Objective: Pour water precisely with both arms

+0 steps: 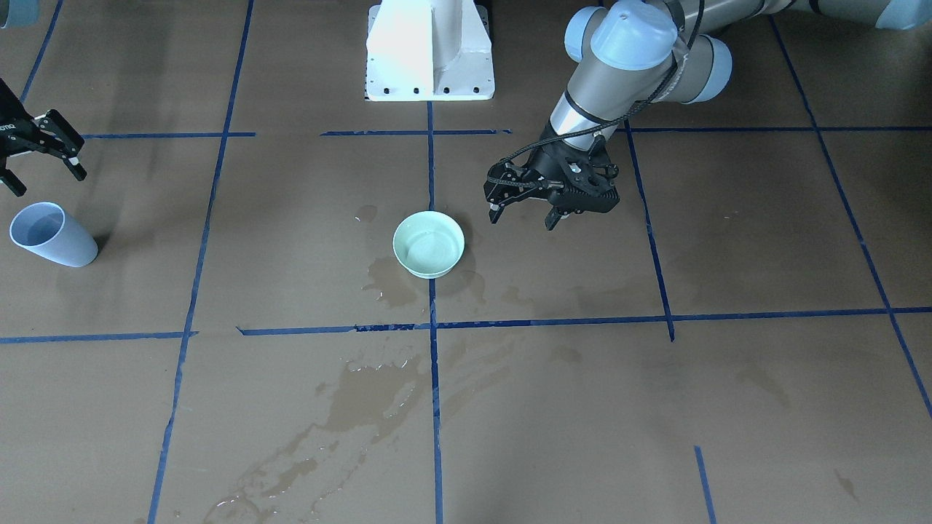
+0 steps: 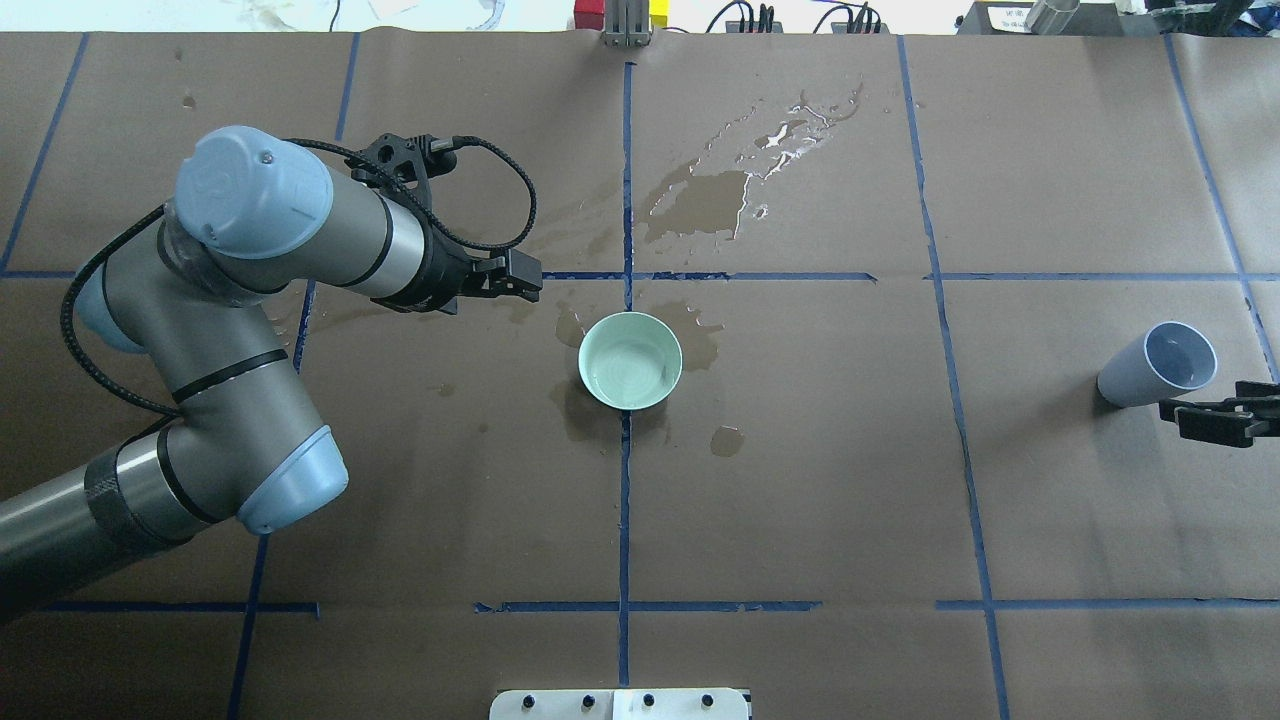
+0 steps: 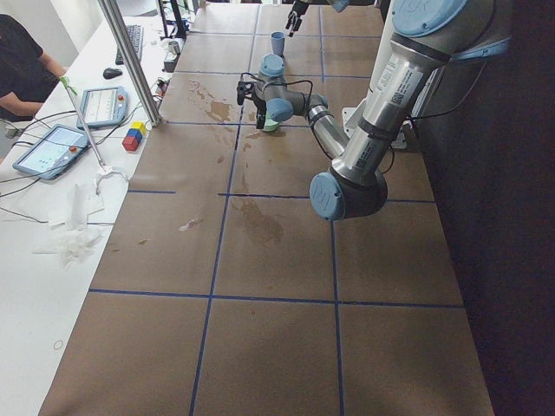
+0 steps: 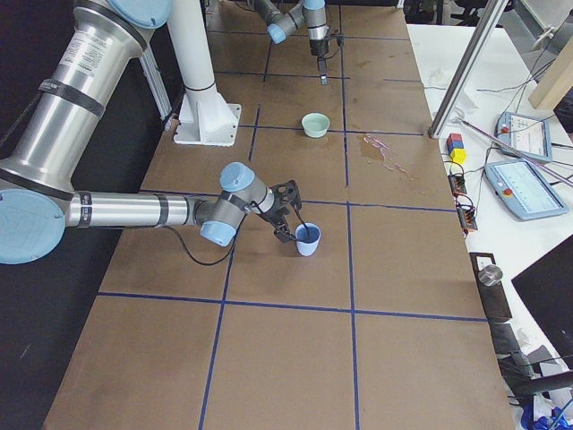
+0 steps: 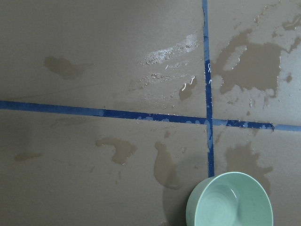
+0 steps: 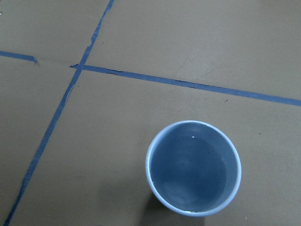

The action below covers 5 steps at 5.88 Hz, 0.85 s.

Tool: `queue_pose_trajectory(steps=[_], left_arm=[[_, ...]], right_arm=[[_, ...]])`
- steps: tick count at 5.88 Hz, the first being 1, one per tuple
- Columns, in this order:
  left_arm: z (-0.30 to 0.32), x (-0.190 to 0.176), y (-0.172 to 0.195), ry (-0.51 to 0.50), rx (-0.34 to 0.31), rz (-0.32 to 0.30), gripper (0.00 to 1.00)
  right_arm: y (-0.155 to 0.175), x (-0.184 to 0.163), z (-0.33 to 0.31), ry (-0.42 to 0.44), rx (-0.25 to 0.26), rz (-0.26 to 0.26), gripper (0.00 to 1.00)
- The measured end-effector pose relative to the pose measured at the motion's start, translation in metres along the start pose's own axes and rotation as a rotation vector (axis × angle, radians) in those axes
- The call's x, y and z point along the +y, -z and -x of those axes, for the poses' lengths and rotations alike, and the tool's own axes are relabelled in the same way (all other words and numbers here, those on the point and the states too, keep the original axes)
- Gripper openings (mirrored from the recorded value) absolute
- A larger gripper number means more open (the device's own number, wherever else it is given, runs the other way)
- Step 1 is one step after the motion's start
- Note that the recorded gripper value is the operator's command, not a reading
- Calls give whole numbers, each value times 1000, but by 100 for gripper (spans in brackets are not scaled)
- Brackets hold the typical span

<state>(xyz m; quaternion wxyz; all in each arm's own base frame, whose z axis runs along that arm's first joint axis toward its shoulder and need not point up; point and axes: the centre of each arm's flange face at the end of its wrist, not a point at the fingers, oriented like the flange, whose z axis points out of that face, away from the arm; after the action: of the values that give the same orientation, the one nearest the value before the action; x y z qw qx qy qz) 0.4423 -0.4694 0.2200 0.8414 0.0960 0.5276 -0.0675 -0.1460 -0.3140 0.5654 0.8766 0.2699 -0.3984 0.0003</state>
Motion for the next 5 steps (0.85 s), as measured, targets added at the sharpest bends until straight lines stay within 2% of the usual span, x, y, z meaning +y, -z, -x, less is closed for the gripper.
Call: queue_pose_trajectory(steps=[2, 5], left_arm=[[-1, 0, 2, -2, 3, -7, 100], [-2, 0, 3, -4, 1, -20, 100]], right_arm=[[14, 8, -12, -1, 17, -101, 99], [9, 11, -10, 13, 69, -205, 99]])
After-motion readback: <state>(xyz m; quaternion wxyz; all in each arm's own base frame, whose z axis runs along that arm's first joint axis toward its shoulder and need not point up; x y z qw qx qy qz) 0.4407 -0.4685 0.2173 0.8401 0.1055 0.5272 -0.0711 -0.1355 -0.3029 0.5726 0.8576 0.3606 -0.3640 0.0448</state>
